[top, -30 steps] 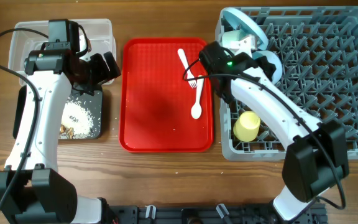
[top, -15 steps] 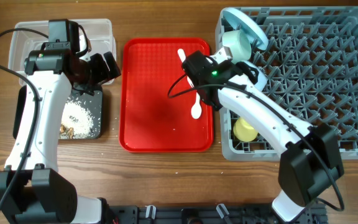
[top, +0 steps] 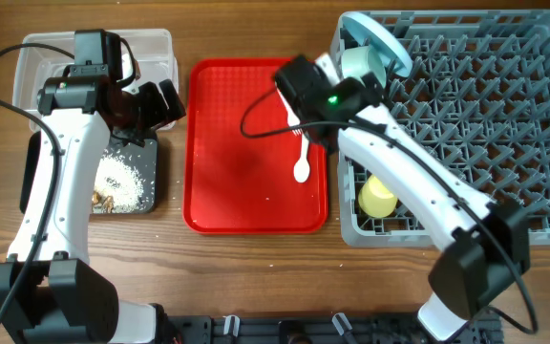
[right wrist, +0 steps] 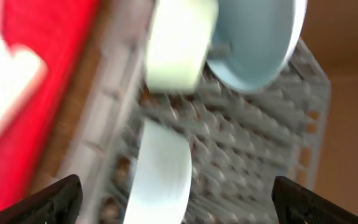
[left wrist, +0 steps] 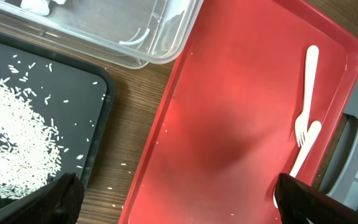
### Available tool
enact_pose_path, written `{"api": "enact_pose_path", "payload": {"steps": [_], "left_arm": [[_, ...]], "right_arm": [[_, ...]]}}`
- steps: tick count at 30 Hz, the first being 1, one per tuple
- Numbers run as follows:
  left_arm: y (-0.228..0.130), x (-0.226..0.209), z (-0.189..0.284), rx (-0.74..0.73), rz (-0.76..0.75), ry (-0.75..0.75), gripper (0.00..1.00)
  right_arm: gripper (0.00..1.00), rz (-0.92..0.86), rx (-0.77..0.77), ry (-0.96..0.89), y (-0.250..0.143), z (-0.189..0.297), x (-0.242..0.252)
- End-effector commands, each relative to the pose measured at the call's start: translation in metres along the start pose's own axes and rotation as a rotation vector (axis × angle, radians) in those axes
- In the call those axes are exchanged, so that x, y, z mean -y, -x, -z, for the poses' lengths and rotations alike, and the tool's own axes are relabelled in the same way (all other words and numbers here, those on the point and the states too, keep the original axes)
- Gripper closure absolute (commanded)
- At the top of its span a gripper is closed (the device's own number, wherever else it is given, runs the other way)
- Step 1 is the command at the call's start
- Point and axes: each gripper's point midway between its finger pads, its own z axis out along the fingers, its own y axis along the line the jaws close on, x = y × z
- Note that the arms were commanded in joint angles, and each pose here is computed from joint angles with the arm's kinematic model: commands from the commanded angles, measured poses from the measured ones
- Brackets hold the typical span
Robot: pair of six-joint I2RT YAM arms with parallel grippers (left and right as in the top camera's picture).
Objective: Sort waste into correct bins and load items into the dishwasher rack
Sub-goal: 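Reach the right gripper to the red tray and grasp the white spoon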
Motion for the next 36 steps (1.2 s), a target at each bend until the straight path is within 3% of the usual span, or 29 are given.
{"api": "enact_pose_path", "payload": {"steps": [1,4,7,16,23,36], "left_arm": [[0.006,0.001,0.006,0.025,0.000,-0.003,0.00],[0.006,0.001,0.006,0.025,0.000,-0.003,0.00],[0.006,0.001,0.006,0.025,0.000,-0.003,0.00],[0.006,0.001,0.006,0.025,0.000,-0.003,0.00],[0.006,0.001,0.006,0.025,0.000,-0.003,0.00],[0.006,0.001,0.006,0.025,0.000,-0.003,0.00]], "right_arm": [[0.00,-0.121,0.191,0.326,0.045,0.046,-0.025],[0.00,-0.160,0.296,0.656,0.072,0.077,-0.070],[0.00,-0.246,0.275,0.782,0.079,0.079,-0.092],[0.23,-0.434,-0.047,0.704,0.037,0.000,-0.140],[0.32,-0.366,-0.273,0.625,-0.011,-0.053,-0.177],[0.42,-0.430,-0.372,0.488,-0.041,-0.083,-0.178]]}}
